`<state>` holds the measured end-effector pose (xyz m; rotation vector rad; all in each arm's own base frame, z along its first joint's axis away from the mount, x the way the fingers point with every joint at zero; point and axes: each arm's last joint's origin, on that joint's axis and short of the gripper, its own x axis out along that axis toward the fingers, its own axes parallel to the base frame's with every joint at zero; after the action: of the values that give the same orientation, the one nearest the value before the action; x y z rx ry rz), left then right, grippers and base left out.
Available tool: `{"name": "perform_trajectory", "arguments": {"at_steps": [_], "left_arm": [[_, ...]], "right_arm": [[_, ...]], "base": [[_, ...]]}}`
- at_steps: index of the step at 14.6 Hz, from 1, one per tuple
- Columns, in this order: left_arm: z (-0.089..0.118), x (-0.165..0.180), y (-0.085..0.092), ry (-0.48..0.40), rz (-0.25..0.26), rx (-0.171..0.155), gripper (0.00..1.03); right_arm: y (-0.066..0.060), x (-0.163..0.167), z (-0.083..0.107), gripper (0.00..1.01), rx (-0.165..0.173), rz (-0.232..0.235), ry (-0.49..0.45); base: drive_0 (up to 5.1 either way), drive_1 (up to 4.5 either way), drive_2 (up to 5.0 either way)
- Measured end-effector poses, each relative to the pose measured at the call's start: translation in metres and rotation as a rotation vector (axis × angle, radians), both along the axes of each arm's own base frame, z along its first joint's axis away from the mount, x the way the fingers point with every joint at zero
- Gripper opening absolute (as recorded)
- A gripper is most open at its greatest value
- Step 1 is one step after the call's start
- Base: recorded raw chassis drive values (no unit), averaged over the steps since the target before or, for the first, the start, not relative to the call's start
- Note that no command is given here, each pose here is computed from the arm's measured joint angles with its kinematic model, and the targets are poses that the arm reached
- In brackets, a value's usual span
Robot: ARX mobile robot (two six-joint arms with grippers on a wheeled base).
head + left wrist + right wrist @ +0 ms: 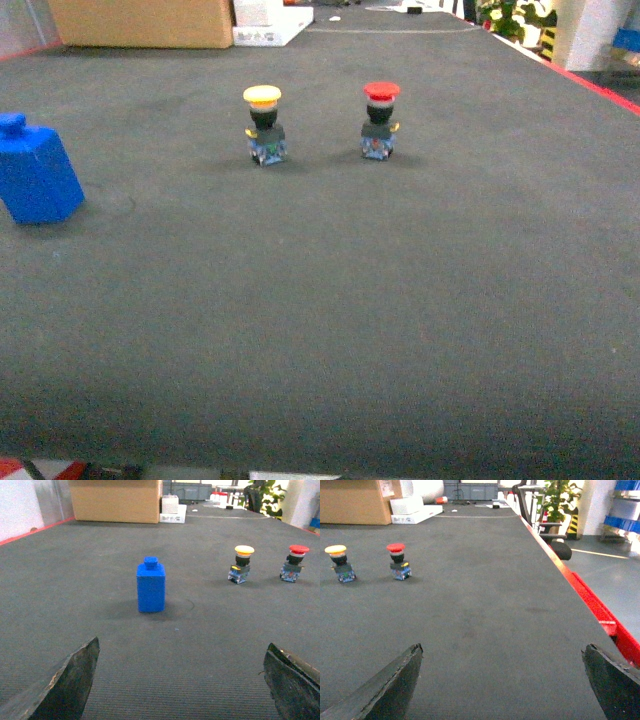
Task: Pick blue part to blue bin on bottom shelf
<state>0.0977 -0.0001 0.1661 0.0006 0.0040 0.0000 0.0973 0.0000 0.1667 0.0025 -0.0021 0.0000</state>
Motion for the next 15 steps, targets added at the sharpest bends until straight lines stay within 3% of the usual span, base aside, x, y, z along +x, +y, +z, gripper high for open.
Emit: {"name": "perform_trajectory", "arguments": {"at_steps": [15], "left_arm": [[0.0001, 0.0000, 0.0000, 0.000, -0.001, 0.000, 0.98]], "right_arm": [[0.0000, 0.0000, -0.0001, 0.98, 0.000, 0.000, 0.001]], "base": [[0.0, 0.00, 0.0]]}}
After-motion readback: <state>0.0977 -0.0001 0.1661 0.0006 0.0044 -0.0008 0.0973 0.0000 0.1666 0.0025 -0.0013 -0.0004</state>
